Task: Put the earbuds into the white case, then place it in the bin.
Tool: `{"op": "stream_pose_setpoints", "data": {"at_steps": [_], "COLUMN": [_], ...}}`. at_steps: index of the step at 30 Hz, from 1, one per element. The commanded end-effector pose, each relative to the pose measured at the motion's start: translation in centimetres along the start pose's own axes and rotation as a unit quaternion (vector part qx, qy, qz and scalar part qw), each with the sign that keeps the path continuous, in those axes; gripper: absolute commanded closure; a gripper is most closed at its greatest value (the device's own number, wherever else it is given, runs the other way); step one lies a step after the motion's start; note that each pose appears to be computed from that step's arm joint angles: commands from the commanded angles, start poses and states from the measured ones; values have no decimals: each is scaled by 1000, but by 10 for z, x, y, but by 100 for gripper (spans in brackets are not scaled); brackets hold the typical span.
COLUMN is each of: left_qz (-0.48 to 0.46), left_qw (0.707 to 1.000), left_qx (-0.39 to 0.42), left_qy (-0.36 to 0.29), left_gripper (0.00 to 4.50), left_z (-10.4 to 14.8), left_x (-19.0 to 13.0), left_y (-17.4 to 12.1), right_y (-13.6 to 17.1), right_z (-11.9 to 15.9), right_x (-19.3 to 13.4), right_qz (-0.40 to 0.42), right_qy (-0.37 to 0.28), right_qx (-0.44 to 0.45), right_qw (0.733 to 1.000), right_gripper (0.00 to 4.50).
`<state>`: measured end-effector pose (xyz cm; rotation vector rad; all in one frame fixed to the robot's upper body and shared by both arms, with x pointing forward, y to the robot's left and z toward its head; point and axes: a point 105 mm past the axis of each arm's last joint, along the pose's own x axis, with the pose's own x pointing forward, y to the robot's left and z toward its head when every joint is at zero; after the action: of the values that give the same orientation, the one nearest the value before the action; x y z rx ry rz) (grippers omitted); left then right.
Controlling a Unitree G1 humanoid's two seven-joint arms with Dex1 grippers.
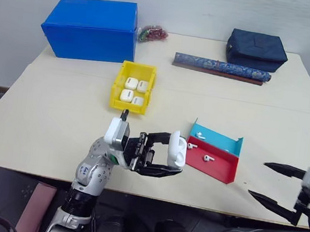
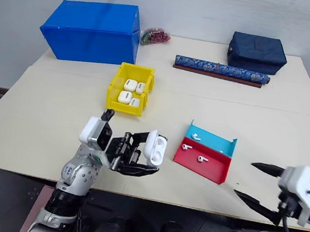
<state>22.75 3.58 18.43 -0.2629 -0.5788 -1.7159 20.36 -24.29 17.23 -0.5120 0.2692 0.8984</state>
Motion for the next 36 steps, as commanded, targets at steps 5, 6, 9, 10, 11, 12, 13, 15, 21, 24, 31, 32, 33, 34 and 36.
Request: {"op": "stream_pose_setpoints", "data": {"at_steps": [5,6,9,10,11,12,13,15,21,24,31,32,33,34,36], "left_qz": [20,27,42,44,45,46,48,50,60,63,62,63,64,64,63], "left_qw": [999,999,998,998,998,998,997,997,995,995,994,994,994,994,994], "left_qx": [31,35,44,45,45,46,48,51,63,61,63,63,63,62,60], "left_qy": [3,4,13,19,24,28,32,38,53,55,63,63,63,63,64], "left_gripper": [167,167,167,167,167,167,167,167,167,167,167,167,167,167,167], "left_z": [-5,-6,-6,-6,-7,-7,-7,-6,-1,-1,-3,-4,-4,-5,-6], "left_x": [-7,-8,-13,-16,-17,-18,-20,-24,-36,-39,-41,-41,-41,-41,-41], "left_y": [-4,-4,-4,-5,-5,-5,-4,-3,0,1,-4,-4,-4,-5,-6], "right_y": [4,1,-6,-9,-11,-13,-14,-16,-19,-18,-24,-24,-24,-24,-24], "right_z": [21,21,29,31,32,32,30,28,20,16,7,6,6,5,4], "right_x": [55,62,82,88,92,95,97,100,106,108,111,112,112,113,115], "right_qz": [73,67,66,61,60,60,60,61,65,71,61,60,61,63,66], "right_qy": [99,109,115,118,125,132,141,155,191,202,225,226,229,231,231], "right_qx": [-28,-31,-31,-29,-30,-30,-36,-41,-39,-38,-47,-46,-50,-53,-57], "right_qw": [992,991,991,991,990,989,987,985,979,976,971,971,970,969,969], "right_gripper": [191,191,191,191,191,191,191,191,191,191,191,191,191,191,191]}}
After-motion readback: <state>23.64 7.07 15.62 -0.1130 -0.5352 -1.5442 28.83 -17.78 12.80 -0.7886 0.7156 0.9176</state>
